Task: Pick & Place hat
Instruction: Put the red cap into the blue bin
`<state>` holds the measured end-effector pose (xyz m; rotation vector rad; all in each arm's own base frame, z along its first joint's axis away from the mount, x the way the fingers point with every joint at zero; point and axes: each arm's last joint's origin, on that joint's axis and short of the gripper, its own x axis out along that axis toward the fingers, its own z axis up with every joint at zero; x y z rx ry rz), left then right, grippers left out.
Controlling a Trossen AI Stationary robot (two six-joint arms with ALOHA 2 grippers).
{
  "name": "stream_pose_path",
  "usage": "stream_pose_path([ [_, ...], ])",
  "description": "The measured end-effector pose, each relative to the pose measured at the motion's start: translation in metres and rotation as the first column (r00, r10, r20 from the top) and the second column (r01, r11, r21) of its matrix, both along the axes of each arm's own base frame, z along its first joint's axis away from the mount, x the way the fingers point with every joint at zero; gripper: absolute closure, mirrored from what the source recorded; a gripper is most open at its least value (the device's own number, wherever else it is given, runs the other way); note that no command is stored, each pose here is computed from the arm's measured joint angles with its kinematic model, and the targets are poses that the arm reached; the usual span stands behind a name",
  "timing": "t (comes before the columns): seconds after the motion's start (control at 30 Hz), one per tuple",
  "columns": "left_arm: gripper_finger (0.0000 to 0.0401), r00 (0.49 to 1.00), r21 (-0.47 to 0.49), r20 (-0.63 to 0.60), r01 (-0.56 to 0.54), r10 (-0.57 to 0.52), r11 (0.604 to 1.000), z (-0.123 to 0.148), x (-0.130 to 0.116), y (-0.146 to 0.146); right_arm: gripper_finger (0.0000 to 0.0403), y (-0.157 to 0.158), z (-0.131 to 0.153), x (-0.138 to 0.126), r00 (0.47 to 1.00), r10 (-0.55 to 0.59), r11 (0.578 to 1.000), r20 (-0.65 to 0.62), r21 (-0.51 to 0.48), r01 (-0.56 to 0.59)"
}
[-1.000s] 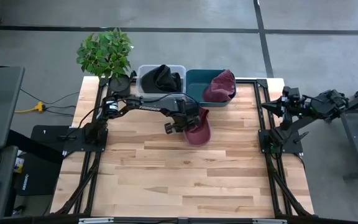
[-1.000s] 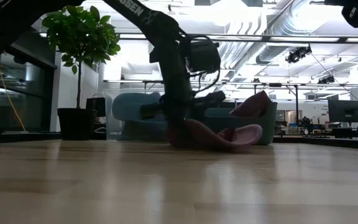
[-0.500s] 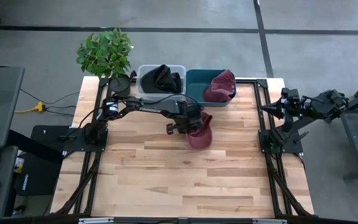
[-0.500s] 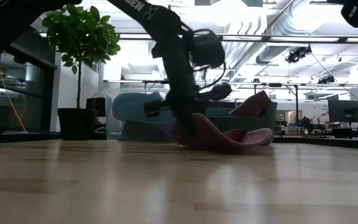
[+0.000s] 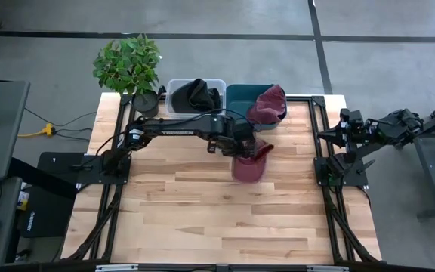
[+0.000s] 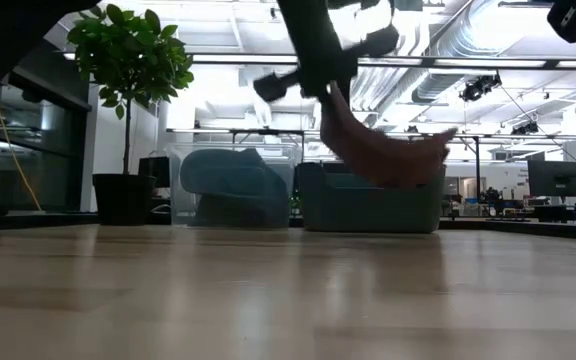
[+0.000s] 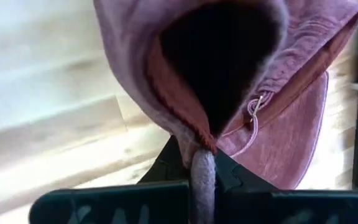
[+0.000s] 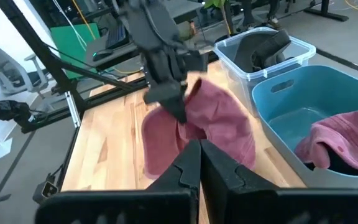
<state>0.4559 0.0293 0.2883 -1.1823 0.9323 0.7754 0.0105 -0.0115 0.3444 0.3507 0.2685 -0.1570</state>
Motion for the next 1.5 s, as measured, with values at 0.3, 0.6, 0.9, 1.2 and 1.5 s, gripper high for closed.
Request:
stream_pose_path([
  [0.3, 0.0401, 0.986, 0.284, 0.002, 0.157, -0.164, 0.946, 0.044, -0.007, -0.015, 0.0372, 0.003, 0.007, 0.006, 0.999, 0.03, 0.996, 0.039, -0.086, -0.026],
  [0.6, 0.0401, 0.934, 0.557, -0.145, 0.35, -0.326, 0.753, 0.055, -0.009, -0.034, 0.0281, 0.013, 0.011, 0.027, 0.999, 0.052, 0.98, -0.008, -0.194, -0.053],
  [0.9, 0.0401, 0.844, 0.771, -0.442, 0.531, -0.304, 0.352, 0.063, -0.009, -0.048, 0.0201, 0.026, 0.013, 0.057, 0.997, -0.002, 0.943, -0.079, -0.333, -0.024],
  [1.2, 0.0401, 0.795, 0.801, -0.571, 0.594, -0.205, 0.077, 0.077, 0.0, -0.054, 0.0187, 0.029, 0.049, 0.093, 0.98, -0.134, 0.855, -0.147, -0.517, 0.039],
  [1.5, 0.0401, 0.743, 0.749, -0.662, 0.656, -0.099, -0.085, 0.089, 0.007, -0.056, 0.0187, 0.017, 0.064, 0.126, 0.905, -0.157, 0.764, -0.396, -0.629, -0.142],
])
